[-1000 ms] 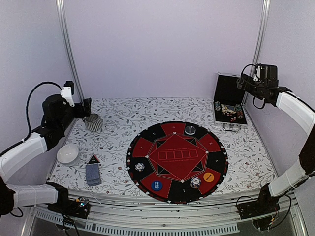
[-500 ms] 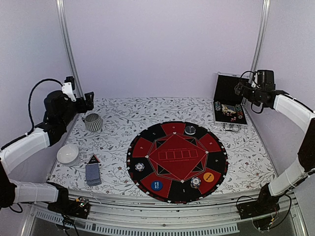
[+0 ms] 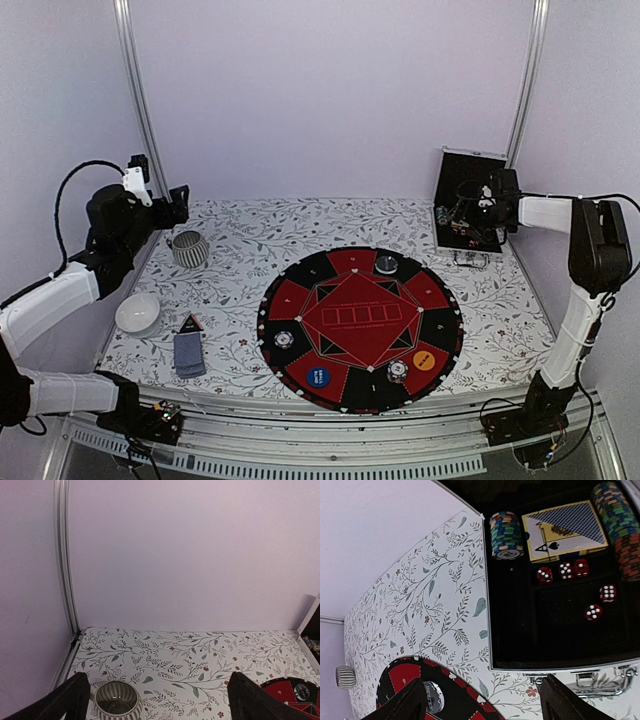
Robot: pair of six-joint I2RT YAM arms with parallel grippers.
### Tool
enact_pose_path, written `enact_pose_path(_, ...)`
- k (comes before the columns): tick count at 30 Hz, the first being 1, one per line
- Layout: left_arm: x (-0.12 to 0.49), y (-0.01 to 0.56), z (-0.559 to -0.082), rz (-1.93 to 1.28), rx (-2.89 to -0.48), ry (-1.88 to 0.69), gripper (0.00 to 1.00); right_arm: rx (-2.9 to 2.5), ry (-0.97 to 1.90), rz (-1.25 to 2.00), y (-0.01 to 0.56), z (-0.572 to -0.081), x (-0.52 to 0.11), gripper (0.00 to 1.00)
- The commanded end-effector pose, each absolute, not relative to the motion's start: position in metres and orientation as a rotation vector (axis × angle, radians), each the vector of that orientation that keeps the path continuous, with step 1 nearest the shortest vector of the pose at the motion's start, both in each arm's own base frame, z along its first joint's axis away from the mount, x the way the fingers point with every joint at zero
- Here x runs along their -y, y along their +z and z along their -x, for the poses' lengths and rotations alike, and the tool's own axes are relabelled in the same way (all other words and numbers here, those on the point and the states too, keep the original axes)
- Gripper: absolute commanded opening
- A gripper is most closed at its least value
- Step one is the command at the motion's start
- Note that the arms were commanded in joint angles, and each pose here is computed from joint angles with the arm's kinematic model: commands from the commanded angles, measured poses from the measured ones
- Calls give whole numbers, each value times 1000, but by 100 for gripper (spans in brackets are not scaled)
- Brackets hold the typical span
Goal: Distribute texas hold em gaming equipment
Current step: Pick up the face-down deck piles from the center of the board.
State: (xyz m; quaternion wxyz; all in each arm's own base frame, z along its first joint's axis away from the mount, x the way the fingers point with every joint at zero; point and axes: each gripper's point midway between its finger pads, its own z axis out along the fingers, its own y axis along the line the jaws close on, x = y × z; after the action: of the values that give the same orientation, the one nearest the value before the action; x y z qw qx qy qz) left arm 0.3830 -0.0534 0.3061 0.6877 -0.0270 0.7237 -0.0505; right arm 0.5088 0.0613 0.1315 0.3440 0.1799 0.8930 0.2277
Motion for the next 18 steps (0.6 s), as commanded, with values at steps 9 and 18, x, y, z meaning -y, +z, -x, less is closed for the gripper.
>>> enact_pose_path(9,50,305,-382,56,-1612,-105,98,-2367,747,-405,91,-566,-95,59)
enact_pose_path(18,50,301,-384,54,-1623,-102,98,-2442,682,-370,62,-572,-105,46)
